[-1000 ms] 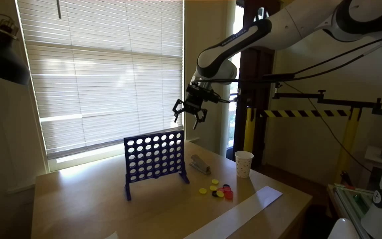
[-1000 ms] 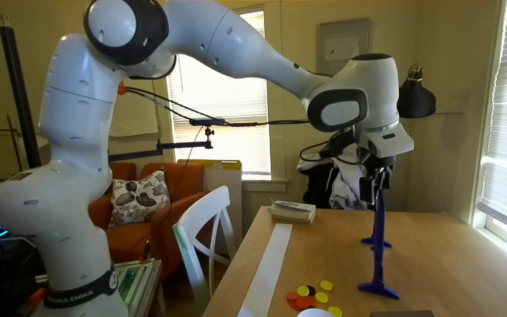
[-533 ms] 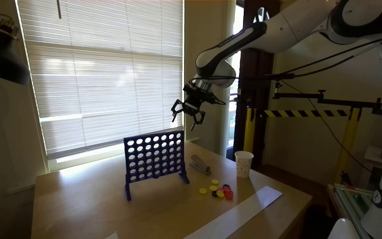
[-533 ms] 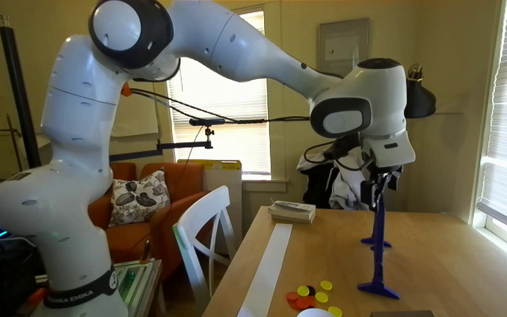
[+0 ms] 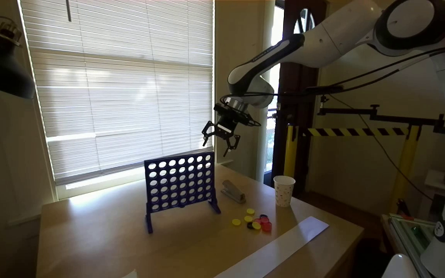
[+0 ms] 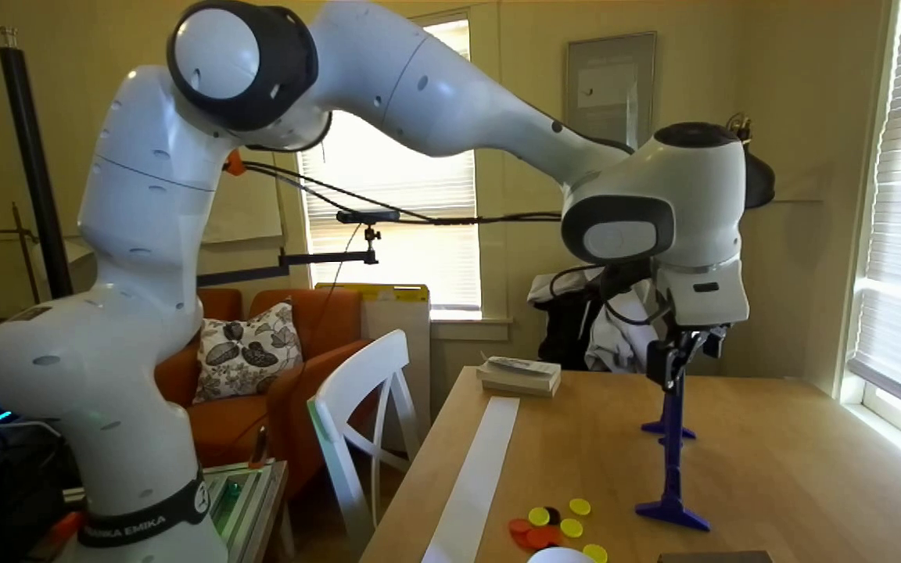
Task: Pick up the blue object and lay it down on the table
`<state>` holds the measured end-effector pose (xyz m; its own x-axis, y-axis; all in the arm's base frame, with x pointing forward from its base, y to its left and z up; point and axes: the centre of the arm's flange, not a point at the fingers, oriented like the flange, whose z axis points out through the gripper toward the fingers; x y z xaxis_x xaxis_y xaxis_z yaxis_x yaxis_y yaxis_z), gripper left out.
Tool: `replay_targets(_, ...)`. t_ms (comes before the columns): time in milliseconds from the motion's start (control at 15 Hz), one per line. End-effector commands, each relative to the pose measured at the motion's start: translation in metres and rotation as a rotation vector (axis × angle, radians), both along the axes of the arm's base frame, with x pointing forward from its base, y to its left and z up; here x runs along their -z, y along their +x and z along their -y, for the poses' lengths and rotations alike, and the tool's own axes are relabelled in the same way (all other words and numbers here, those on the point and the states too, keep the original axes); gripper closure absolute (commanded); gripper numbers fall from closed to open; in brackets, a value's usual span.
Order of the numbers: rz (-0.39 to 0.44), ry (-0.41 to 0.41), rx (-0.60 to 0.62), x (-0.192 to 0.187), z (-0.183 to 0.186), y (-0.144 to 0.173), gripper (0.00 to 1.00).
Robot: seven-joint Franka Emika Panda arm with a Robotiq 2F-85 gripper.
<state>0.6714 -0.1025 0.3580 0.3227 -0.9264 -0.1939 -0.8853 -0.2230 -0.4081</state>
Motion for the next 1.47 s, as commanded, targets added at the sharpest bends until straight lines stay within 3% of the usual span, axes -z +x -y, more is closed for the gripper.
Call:
replay_targets(0, -0.017, 0.093, 0.024, 0.015, 0.009, 0.012, 0.00)
replay_targets(400, -0.056, 0.169, 0.052, 0.036, 0.010, 0.019, 0.00)
replay_targets(867, -0.031, 0.243, 0.105, 0.050, 0.015, 0.034, 0.00)
replay_targets(1400, -0.098, 0.296, 0.053, 0.059, 0.001, 0.041, 0.00)
